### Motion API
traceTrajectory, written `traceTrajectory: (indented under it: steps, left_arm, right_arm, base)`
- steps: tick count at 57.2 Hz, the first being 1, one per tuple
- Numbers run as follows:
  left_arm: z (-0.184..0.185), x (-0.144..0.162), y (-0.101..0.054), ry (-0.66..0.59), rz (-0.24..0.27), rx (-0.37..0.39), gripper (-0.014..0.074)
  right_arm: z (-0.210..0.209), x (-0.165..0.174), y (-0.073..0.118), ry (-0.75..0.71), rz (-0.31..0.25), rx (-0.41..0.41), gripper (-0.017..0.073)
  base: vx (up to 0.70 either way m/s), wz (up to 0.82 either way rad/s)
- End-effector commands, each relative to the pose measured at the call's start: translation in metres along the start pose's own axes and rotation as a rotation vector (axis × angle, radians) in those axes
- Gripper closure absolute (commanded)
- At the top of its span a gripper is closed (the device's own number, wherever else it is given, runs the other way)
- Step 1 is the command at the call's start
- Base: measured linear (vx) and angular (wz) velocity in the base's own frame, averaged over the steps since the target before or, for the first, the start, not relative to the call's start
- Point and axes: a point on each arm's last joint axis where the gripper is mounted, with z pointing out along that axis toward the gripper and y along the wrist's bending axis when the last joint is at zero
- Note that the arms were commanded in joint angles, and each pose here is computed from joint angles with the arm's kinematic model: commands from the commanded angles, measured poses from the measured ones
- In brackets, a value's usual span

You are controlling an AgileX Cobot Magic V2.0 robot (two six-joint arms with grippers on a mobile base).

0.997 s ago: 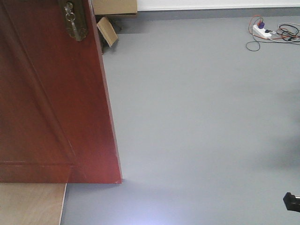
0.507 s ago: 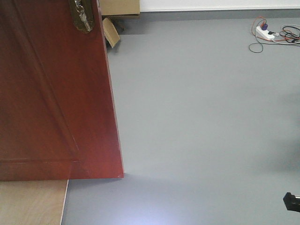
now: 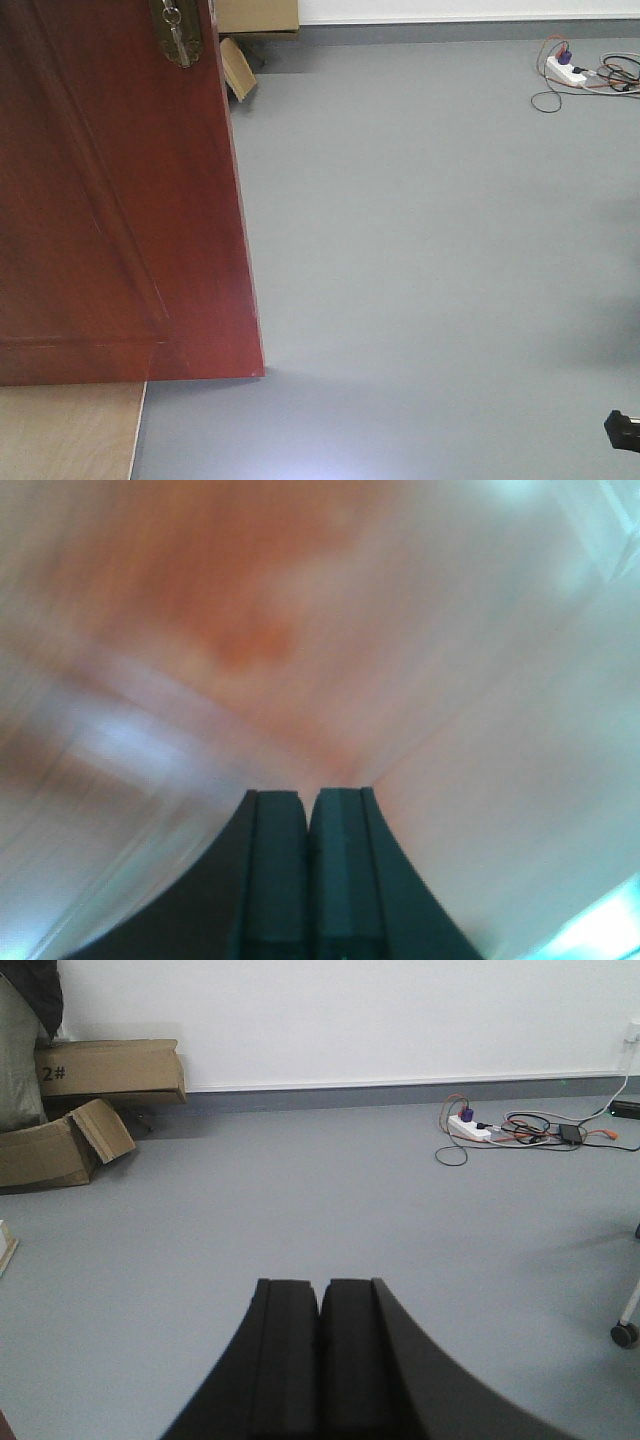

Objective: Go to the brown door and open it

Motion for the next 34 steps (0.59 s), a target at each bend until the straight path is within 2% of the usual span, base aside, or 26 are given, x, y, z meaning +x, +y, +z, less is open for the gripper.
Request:
traceTrajectory:
  steps: [1, 8, 13, 26, 34]
  left_arm:
    - [-0.035, -0.002, -0.037, -0.108, 0.097, 0.022, 0.0597]
    - [-0.056, 0.022, -0.044, -0.17, 0.198, -0.025, 0.0597]
    - [-0.076, 0.04, -0.047, -0.204, 0.246, -0.057, 0.0597]
    - [-0.136, 0.08, -0.05, -0.265, 0.286, -0.083, 0.0597]
    - [-0.169, 0.103, -0.049, -0.252, 0.368, -0.09, 0.0597]
  right_arm:
    - [-0.001, -0.006, -0.001, -0.089, -0.011, 0.011, 0.0559]
    - [-0.001, -0.006, -0.001, -0.089, -0.011, 0.011, 0.0559]
    - [-0.001, -0.006, -0.001, -0.089, -0.011, 0.011, 0.0559]
    - [-0.001, -0.006, -0.001, -0.089, -0.011, 0.011, 0.0559]
    - [-0.001, -0.006, -0.001, -0.089, -0.011, 0.011, 0.0559]
  base:
    - [0.0, 0.0]
    - [0.0, 0.0]
    - [0.0, 0.0]
    - [0.0, 0.0]
    - [0.0, 0.0]
